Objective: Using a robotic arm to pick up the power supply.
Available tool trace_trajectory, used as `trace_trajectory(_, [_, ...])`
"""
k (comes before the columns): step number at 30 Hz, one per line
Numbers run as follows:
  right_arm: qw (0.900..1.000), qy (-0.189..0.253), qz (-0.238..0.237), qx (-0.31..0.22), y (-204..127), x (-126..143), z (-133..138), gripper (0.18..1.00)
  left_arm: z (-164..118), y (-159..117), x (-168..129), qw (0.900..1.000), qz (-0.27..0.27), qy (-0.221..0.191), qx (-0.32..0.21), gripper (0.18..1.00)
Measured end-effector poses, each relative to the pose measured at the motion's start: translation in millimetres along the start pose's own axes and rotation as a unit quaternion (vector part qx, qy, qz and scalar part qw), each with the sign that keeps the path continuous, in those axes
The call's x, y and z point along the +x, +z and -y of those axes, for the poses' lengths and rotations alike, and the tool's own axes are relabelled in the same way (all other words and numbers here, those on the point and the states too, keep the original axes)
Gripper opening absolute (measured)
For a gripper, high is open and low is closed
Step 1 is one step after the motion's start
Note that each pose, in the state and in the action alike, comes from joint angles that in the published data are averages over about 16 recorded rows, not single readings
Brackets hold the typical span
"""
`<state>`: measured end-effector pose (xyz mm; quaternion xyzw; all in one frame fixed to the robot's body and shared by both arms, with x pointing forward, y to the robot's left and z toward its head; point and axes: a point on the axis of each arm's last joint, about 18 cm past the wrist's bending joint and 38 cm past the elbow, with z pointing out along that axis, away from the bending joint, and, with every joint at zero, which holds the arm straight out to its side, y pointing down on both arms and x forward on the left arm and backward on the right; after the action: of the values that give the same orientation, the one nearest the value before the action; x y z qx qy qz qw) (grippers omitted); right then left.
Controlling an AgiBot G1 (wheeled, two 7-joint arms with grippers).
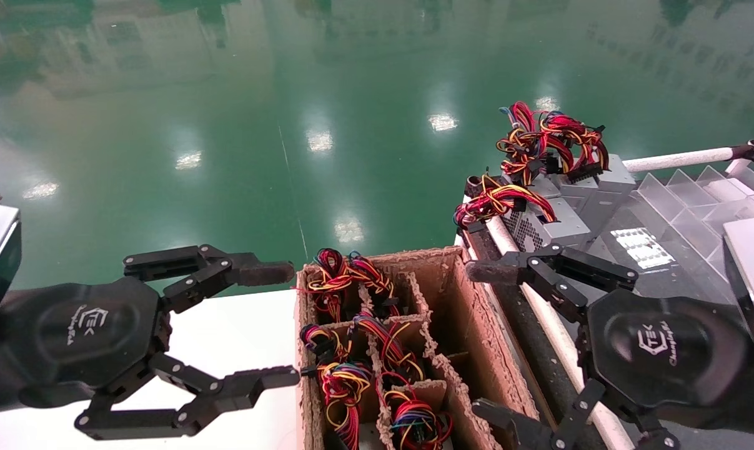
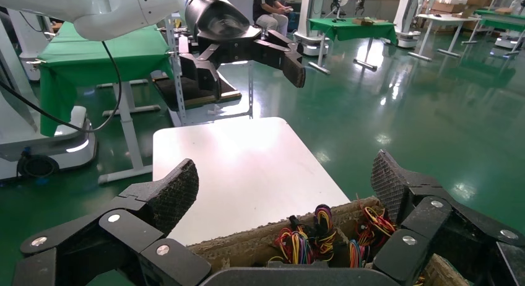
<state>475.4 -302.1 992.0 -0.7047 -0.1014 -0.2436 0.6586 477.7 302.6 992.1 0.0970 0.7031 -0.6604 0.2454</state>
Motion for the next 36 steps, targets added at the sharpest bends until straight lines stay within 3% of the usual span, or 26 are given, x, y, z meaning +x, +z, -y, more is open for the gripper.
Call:
trace_trajectory(9, [1.000,0.000,0.000,0.000,0.0,0.0,0.0,1.001,0.0,0.0,0.0,1.0000,0.000,0.000,0.000,0.652])
trace_trajectory(25, [1.000,0.000,0.000,0.000,0.0,0.0,0.0,1.001,0.0,0.0,0.0,1.0000,0.000,0.000,0.000,0.307])
trace_trajectory(36, [1.000,0.001,-0.001,-0.001,-0.1,0.3,-0.5,1.001,0.0,0.0,0.0,1.0000,0.000,0.000,0.000,0.211])
